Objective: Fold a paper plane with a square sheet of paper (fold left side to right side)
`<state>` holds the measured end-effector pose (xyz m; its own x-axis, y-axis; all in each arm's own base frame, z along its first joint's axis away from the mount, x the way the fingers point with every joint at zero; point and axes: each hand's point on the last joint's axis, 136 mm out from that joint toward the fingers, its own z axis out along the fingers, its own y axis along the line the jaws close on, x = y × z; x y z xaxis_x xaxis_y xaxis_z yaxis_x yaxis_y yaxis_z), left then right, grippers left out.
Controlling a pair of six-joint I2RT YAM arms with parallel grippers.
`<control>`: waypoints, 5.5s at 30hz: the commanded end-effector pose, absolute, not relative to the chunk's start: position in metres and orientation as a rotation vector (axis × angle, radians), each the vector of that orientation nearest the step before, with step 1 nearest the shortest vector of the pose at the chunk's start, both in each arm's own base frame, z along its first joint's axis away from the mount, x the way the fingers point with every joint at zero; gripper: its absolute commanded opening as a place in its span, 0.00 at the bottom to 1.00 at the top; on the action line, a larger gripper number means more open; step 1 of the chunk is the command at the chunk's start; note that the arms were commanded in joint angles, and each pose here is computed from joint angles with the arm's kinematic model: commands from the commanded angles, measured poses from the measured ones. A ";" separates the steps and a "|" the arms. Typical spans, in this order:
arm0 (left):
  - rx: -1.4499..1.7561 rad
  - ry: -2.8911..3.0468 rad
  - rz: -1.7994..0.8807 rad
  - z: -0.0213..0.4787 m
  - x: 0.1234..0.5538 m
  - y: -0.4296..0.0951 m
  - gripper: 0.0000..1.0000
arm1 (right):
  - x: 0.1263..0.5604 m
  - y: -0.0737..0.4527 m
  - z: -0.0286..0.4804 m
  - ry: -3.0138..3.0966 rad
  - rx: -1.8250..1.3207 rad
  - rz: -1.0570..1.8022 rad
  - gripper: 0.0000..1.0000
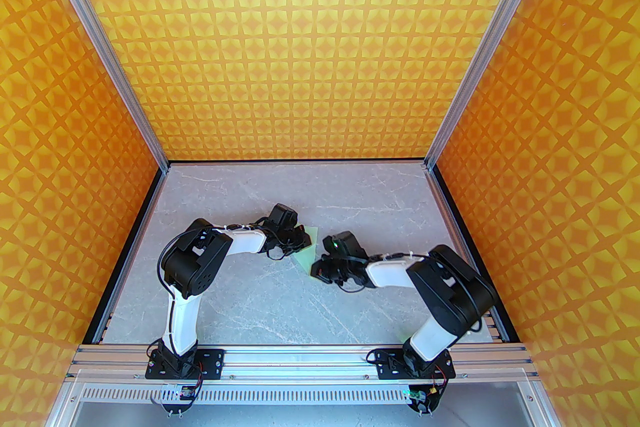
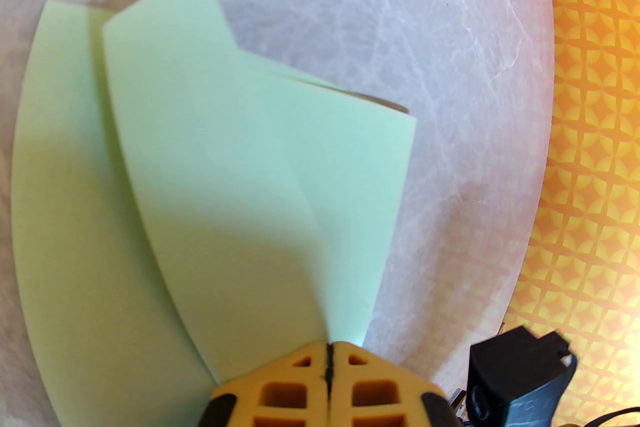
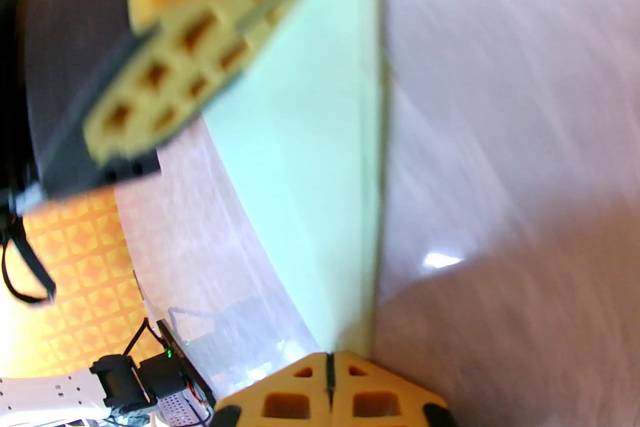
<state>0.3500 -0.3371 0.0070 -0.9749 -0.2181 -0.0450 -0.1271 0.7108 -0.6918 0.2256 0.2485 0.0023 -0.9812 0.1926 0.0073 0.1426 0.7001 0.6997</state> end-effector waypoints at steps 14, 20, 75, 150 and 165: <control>-0.303 2.858 -0.935 -0.023 0.345 -0.319 0.00 | 0.241 0.234 0.044 2.836 0.241 1.053 0.08; -0.296 2.853 -0.951 -0.020 0.346 -0.321 0.01 | 0.283 0.240 0.044 2.817 0.254 1.018 0.07; -0.272 2.802 -0.650 0.035 0.336 -0.283 0.43 | 0.282 0.227 -0.021 2.943 0.274 0.845 0.06; -0.292 2.654 -0.963 0.000 0.322 -0.317 0.45 | 0.281 0.231 -0.020 2.921 0.262 0.894 0.05; -0.270 2.608 -1.055 -0.008 0.327 -0.329 0.37 | 0.283 0.243 0.001 2.838 0.214 1.030 0.06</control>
<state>0.3270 -0.3255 0.0182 -0.9287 -0.3091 -0.2046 -0.0710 0.6902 -0.7201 0.2990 0.2487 0.0062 -0.9793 0.1724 -0.1065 0.0604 0.7502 0.6585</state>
